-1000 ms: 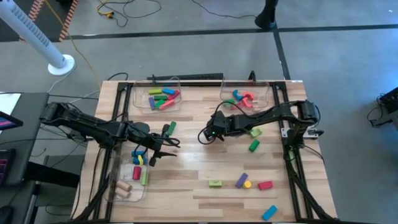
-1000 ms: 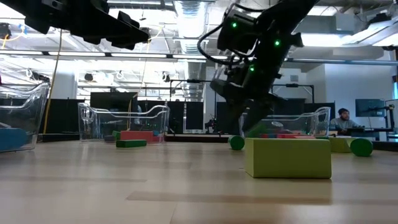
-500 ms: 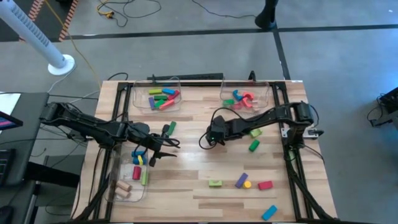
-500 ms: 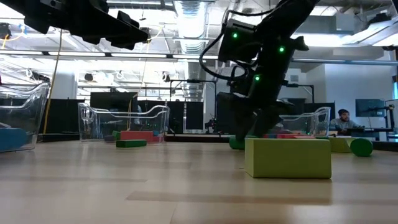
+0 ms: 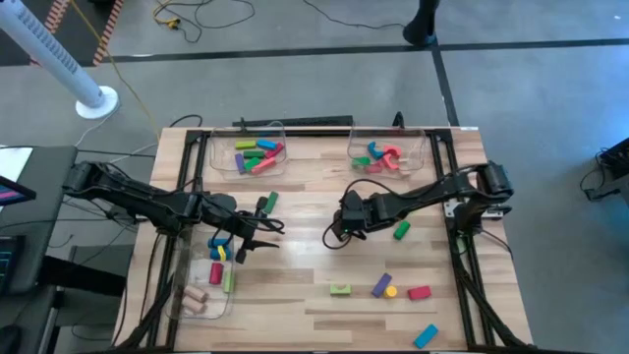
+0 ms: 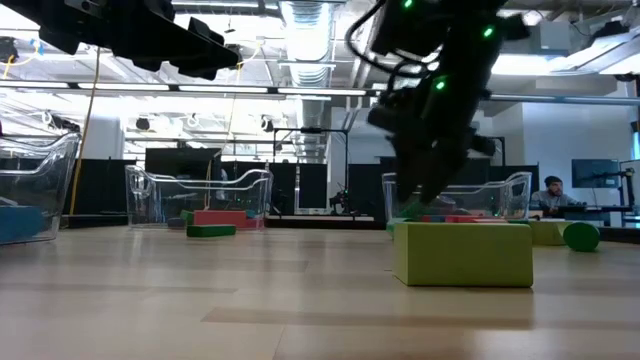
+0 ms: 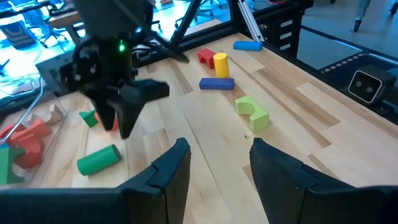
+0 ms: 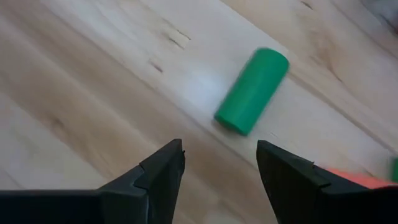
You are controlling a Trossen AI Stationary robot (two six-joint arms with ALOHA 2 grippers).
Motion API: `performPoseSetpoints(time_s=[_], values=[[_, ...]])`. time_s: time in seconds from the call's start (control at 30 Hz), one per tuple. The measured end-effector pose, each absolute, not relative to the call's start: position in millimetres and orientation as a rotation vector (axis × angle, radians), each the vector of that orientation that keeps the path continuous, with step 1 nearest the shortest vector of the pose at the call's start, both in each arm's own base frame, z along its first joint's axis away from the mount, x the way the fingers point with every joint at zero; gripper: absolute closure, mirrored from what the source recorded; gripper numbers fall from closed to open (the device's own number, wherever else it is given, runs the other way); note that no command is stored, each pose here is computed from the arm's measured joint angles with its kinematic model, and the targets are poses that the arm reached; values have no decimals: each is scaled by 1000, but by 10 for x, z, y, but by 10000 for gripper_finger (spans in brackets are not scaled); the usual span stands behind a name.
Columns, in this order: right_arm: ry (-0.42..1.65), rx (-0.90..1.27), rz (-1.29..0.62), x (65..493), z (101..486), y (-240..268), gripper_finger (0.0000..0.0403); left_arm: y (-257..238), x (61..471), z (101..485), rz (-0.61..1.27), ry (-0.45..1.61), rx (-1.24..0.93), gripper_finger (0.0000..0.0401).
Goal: Sort blocks by size
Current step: Put the dark blue rectangular block into the top left transparent bin
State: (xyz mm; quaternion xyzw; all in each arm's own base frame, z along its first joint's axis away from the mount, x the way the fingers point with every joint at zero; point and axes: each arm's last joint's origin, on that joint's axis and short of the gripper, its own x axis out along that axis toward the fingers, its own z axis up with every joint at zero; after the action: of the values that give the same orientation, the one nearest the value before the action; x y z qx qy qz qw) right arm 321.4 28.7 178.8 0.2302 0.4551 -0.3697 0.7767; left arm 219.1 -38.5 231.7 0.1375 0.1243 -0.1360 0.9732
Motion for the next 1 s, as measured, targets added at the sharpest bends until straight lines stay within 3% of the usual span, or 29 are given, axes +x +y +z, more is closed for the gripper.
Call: performPoseSetpoints(time_s=[0.23, 0.5, 0.7, 1.0], values=[[1032, 481, -719, 3058, 1958, 502, 168, -385, 2191, 2318, -275, 250, 278, 243], [1165, 339, -305, 2956, 1979, 1051, 168, -385, 2191, 2318, -275, 250, 278, 243], [1117, 152, -29, 2828, 2010, 1548, 168, -385, 2193, 2325, -274, 243, 277, 243], [1104, 131, -10, 2708, 1977, 1789, 168, -387, 2200, 2352, -270, 214, 275, 243]])
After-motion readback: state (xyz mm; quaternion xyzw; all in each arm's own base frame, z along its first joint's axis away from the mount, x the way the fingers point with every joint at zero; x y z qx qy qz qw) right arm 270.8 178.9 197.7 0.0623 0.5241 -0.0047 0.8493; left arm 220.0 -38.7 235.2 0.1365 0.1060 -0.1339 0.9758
